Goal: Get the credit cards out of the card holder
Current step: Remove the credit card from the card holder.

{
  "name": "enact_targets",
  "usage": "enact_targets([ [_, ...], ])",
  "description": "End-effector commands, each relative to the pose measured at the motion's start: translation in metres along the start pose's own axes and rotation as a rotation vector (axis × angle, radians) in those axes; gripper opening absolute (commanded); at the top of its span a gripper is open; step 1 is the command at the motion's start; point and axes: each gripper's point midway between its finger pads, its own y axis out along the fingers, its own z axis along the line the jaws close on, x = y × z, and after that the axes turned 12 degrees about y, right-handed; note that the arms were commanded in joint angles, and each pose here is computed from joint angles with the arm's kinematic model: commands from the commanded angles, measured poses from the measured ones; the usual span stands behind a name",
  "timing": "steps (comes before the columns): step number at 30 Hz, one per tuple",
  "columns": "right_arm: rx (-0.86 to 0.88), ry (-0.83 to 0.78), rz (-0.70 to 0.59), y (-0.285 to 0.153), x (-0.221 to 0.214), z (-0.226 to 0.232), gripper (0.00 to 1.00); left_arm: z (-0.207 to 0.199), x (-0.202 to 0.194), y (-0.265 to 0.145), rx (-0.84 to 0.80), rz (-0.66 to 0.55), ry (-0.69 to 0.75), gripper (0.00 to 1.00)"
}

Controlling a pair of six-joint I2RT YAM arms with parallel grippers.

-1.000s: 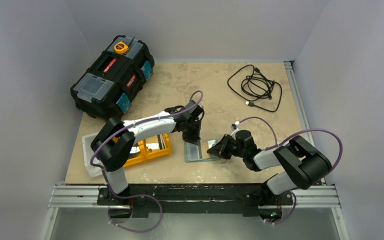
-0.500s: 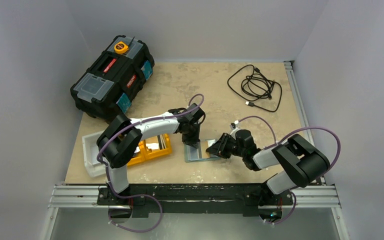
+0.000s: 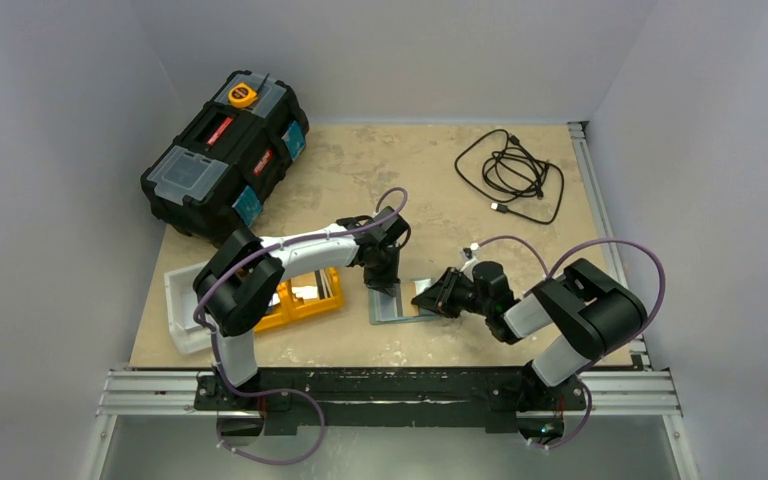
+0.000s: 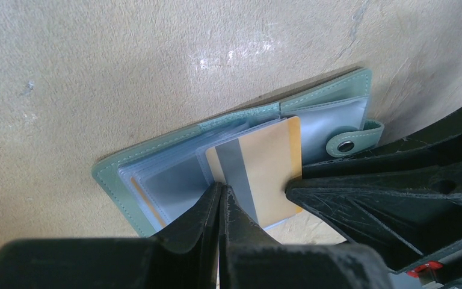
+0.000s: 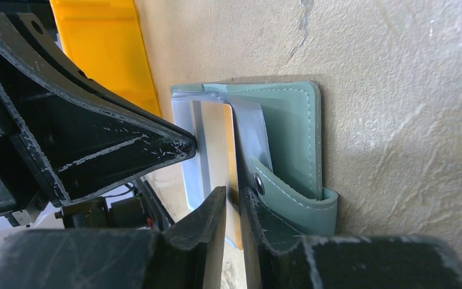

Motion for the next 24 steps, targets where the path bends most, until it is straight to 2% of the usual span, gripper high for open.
enact_targets([
  [1, 0.001, 0.016, -0.002, -0.0033, -0.0007, -0.0044, 0.17, 0.0337, -0.0262, 0.0115, 0.132, 0.076, -0.011, 0.00],
  [15, 0.042, 0.038, 0.007, -0.0060, -0.0009, -0.0026, 0.09, 0.0359, -0.0268, 0.0111, 0.136, 0.076, -0.010, 0.00],
  [19, 0.050, 0.033, 0.018, -0.0040, -0.0015, -0.0012, 0.19, 0.0350, -0.0269, 0.0115, 0.131, 0.077, -0.010, 0.00],
  [21, 0.051, 0.033, 0.022, -0.0031, -0.0019, -0.0015, 0.19, 0.0346, -0.0269, 0.0116, 0.129, 0.078, -0.011, 0.00],
  [24, 0.051, 0.042, 0.025, -0.0028, -0.0026, -0.0026, 0.13, 0.0348, -0.0269, 0.0110, 0.131, 0.077, -0.012, 0.00],
])
